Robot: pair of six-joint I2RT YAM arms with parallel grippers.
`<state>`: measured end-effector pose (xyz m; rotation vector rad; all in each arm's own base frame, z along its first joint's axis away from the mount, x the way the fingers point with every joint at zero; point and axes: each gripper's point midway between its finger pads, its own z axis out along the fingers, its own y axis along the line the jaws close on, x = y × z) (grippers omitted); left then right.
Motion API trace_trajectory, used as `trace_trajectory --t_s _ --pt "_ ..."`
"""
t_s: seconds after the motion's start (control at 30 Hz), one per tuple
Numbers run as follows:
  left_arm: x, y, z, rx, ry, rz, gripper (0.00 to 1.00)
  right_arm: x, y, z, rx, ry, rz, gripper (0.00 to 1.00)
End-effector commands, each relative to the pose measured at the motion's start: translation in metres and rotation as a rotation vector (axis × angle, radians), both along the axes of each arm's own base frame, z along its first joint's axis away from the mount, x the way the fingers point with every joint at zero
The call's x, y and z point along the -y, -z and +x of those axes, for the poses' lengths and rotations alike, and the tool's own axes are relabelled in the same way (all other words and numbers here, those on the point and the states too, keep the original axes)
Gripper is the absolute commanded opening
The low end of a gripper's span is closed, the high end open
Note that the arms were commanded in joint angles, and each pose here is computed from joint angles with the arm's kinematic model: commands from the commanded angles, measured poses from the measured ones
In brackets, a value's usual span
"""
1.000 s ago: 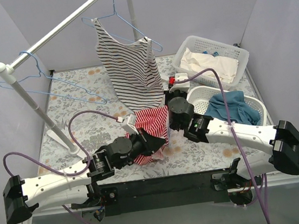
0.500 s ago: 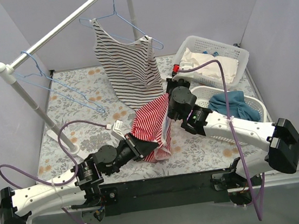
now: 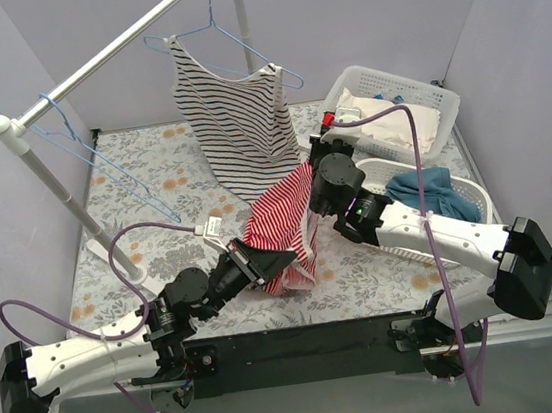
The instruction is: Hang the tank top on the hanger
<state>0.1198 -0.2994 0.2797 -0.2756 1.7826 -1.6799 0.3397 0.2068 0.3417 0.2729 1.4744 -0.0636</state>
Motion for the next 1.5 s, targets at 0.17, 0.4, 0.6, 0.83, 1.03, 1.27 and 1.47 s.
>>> trace_trajectory --t_s 0.17,0.4,0.6,0.83,1.03,1.27,1.47 --pt "0.012 -0.053 0.033 0.075 -0.159 -0.055 0.0 0.005 -0.074 -0.008 0.114 0.027 0.159 0.01" --pt "0.016 -0.06 0.045 0.102 -0.215 -0.048 0.0 0.003 -0.073 -0.01 0.111 0.016 0.144 0.01" --pt "-0.007 -0.061 0.064 0.105 -0.365 0.051 0.0 -0.001 -0.077 -0.017 0.116 -0.027 0.141 0.01" --pt "0.0 -0.08 0.063 0.205 -0.343 0.086 0.19 -0.009 -0.093 -0.025 0.12 -0.073 0.147 0.01" --pt "0.017 -0.077 0.06 0.228 -0.275 0.213 0.48 -0.006 -0.107 -0.028 0.131 -0.07 0.144 0.01" --pt "0.02 -0.082 0.048 0.291 -0.174 0.358 0.71 0.007 -0.116 -0.034 0.141 -0.06 0.148 0.01" --pt "0.009 -0.095 0.042 0.296 -0.143 0.445 0.59 0.01 -0.13 -0.036 0.156 -0.062 0.147 0.01"
